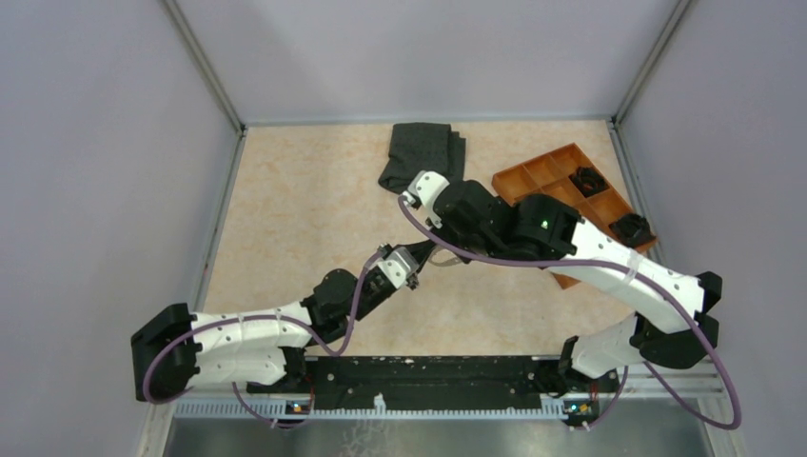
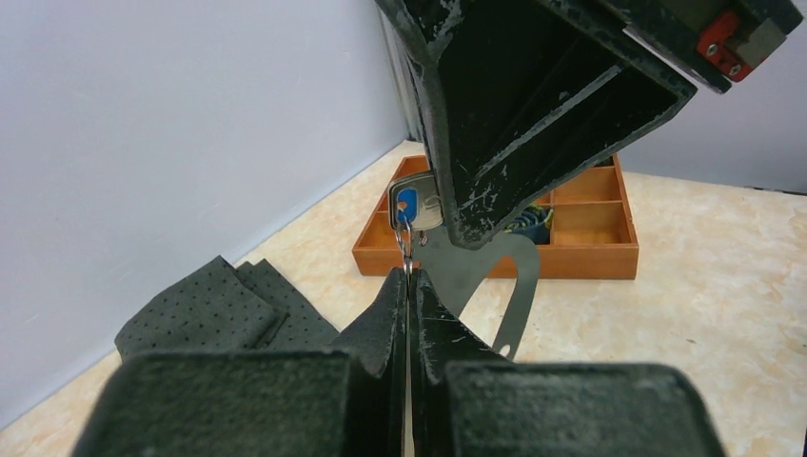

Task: Remove the keys from the keyring
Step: Remove the key from the keyring.

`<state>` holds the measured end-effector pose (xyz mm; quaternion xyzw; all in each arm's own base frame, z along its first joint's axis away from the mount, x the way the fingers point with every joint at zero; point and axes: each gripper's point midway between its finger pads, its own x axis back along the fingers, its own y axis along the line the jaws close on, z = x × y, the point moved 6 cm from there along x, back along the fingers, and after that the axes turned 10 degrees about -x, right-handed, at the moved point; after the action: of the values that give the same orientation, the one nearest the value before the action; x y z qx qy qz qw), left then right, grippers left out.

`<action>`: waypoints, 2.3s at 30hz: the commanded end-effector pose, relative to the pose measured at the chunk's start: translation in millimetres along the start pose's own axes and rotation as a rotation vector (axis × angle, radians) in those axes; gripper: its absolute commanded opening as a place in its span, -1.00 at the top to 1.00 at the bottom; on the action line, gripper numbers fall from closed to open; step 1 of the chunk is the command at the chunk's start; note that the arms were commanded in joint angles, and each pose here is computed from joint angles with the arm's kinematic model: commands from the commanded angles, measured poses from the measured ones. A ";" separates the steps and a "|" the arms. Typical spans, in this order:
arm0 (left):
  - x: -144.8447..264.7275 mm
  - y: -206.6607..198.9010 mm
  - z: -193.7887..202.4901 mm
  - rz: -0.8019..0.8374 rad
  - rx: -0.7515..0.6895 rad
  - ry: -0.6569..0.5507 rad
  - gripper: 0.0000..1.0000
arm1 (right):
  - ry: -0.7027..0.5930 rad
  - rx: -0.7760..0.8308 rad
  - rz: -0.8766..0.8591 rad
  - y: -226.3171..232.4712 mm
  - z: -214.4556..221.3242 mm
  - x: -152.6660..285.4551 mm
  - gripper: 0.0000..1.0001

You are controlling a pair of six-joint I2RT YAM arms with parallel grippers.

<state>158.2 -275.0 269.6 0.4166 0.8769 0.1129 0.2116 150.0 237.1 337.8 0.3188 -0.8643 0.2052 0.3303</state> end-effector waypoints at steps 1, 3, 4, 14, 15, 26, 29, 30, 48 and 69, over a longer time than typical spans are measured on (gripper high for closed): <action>-2.0 8.1 -18.7 -0.031 0.011 -0.071 1.00 | -0.081 -0.026 0.088 -15.1 -13.0 18.8 1.00; 0.7 9.0 -20.7 -0.032 0.014 -0.087 1.00 | -0.067 -0.021 0.102 -16.9 -9.2 15.8 1.00; 2.1 9.7 -21.6 -0.033 0.015 -0.093 1.00 | -0.059 -0.021 0.108 -18.3 -6.9 13.8 1.00; 16.4 15.6 -29.1 -0.070 0.071 -0.172 1.00 | 0.006 -0.038 0.146 -28.3 16.0 -7.9 1.00; 17.4 15.9 -29.8 -0.070 0.073 -0.179 1.00 | 0.010 -0.038 0.150 -28.7 17.3 -9.7 1.00; 22.8 17.6 -22.5 -0.096 0.097 -0.183 1.00 | 0.001 -0.053 0.125 -28.1 12.3 -9.2 1.00; 19.9 16.5 -16.4 -0.101 0.092 -0.153 1.00 | -0.048 -0.060 0.069 -23.4 0.5 1.4 1.00; 18.6 15.9 -13.9 -0.103 0.092 -0.138 1.00 | -0.062 -0.059 0.049 -21.0 -3.4 4.3 1.00; -1.2 9.3 -10.2 -0.081 0.079 -0.100 0.77 | -0.069 -0.047 -0.046 0.4 -14.3 8.6 1.00; -5.1 4.5 -16.2 -0.031 0.076 -0.121 0.65 | -0.066 -0.046 -0.055 4.8 -15.6 7.2 1.00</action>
<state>156.2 -274.0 264.4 0.4195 0.8771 0.0756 0.2215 149.7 240.5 333.0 0.3335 -0.8574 0.1911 0.3423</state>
